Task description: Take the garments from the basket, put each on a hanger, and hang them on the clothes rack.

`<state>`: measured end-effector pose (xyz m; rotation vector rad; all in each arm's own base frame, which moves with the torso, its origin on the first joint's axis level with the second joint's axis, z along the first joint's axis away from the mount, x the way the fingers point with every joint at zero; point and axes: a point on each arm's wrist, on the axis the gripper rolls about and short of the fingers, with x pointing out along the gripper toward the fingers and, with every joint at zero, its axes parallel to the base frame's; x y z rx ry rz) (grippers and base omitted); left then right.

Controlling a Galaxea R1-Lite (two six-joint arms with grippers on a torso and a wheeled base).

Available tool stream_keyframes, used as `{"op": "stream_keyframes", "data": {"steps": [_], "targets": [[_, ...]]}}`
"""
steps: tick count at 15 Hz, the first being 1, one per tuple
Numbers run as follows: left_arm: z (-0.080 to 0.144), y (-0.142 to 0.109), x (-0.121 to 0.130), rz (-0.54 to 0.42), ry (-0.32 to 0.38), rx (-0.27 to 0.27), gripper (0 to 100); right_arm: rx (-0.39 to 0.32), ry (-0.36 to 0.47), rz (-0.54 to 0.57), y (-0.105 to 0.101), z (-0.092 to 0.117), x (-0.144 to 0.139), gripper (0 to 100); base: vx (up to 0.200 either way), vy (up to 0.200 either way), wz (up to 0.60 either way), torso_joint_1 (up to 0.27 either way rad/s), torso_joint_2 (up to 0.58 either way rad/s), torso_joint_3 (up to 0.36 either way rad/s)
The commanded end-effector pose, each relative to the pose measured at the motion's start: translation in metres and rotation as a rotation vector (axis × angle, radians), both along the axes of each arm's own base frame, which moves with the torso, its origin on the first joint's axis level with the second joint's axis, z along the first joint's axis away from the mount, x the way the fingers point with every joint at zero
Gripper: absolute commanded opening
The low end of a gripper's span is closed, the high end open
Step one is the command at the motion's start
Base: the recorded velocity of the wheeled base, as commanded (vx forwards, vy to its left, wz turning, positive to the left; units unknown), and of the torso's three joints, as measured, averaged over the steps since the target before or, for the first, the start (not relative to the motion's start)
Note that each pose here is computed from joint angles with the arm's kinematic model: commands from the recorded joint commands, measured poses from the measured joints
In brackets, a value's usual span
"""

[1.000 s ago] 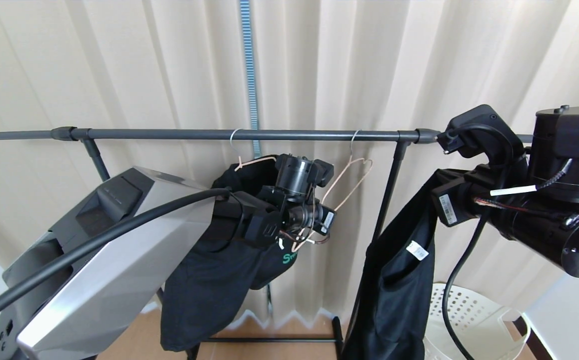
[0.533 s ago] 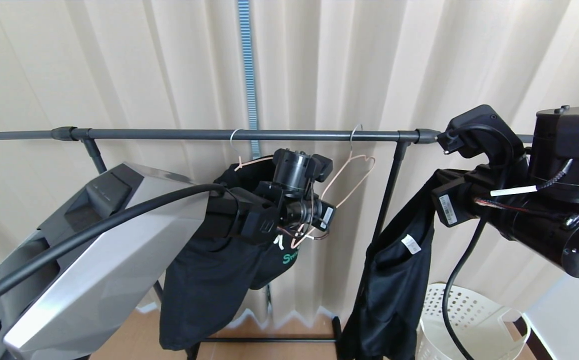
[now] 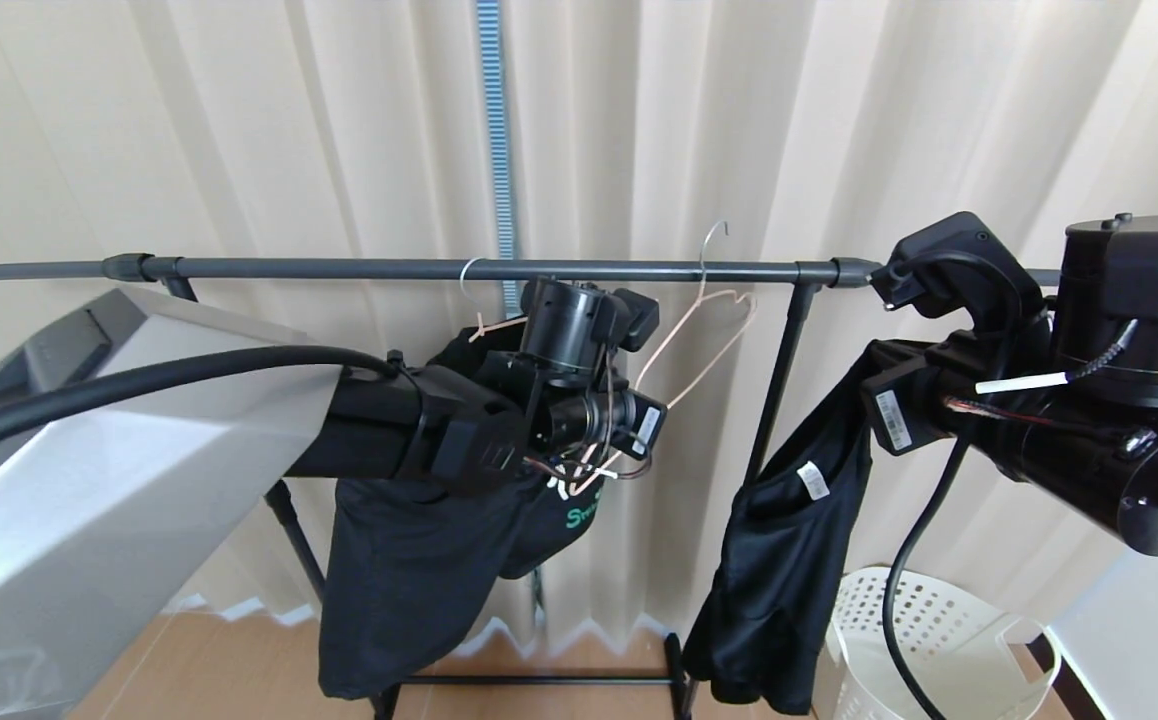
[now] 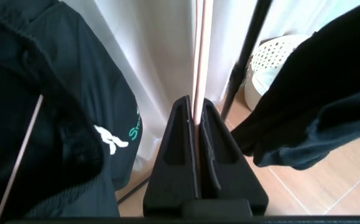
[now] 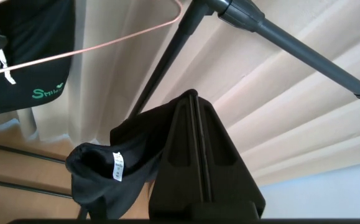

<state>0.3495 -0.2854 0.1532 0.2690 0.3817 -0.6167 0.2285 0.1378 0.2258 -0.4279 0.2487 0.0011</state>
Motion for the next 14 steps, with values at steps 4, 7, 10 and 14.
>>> {"op": "stream_keyframes", "data": {"steps": [4, 7, 10, 14], "targets": [[0.035, 0.048, -0.076, -0.012, -0.045, -0.023, 0, -0.002, 0.003, 0.0, 0.001, -0.001, 0.001, 0, 0.0, 0.0, 0.0, 0.0, 0.0, 0.0], [0.039, 0.08, -0.117, -0.021, -0.027, -0.012, 0, -0.002, 0.004, 0.0, 0.001, -0.002, 0.001, 0, 0.0, 0.0, 0.0, 0.0, 0.0, 0.0], [0.019, 0.122, -0.164, -0.02, -0.013, -0.01, 0, 0.001, -0.001, 0.005, 0.001, 0.0, -0.002, 0, 0.0, 0.0, 0.0, 0.0, 0.0, 0.0], [-0.007, 0.156, -0.203, -0.03, -0.026, -0.026, 0, -0.001, 0.001, 0.013, 0.002, -0.001, -0.005, 0, 0.0, 0.0, 0.0, 0.0, 0.0, 0.0]]}}
